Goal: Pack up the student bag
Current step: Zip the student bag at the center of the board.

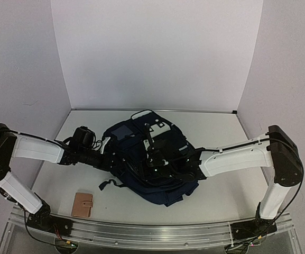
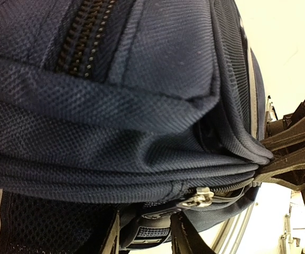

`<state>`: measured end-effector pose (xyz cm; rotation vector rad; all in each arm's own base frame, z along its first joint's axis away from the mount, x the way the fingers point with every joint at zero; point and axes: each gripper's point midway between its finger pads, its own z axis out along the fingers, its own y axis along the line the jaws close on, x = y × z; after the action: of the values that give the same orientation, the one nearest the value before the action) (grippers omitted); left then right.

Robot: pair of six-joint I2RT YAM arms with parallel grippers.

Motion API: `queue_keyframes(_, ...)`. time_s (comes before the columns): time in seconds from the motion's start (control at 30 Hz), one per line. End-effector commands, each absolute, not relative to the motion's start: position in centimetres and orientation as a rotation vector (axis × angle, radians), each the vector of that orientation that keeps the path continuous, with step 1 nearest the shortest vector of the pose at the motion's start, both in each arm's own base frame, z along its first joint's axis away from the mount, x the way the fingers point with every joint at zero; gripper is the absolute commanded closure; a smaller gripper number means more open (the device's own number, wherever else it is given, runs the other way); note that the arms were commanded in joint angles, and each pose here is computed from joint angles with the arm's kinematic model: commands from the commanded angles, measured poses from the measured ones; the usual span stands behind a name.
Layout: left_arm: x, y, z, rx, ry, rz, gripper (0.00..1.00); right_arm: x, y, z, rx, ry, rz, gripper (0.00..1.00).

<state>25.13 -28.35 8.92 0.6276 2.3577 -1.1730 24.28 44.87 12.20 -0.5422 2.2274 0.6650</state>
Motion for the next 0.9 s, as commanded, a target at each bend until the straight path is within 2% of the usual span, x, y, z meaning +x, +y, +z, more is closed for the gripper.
queue_keyframes(0.0,26.1,-29.4,10.0,0.672,2.286,-1.213,0.7,25.2,44.4,14.8,-0.471,2.179,0.699,1.0)
queue_keyframes(0.2,26.6,-30.2,11.0,0.698,2.245,-1.246,0.76,25.3,44.2,14.8,-0.47,2.179,0.696,1.0)
queue_keyframes(0.5,26.8,-30.7,12.2,0.718,2.205,-1.275,0.74,25.2,43.9,14.4,-0.473,2.187,0.691,1.0)
queue_keyframes(0.6,26.8,-30.7,12.2,0.718,2.208,-1.275,0.8,25.2,44.0,14.4,-0.473,2.187,0.692,1.0)
queue_keyframes(0.77,26.4,-30.3,12.4,0.701,2.208,-1.268,0.97,25.3,43.9,14.3,-0.47,2.188,0.688,1.0)
queue_keyframes(0.87,26.0,-29.9,12.6,0.692,2.209,-1.265,1.0,25.4,43.8,14.2,-0.467,2.188,0.682,1.0)
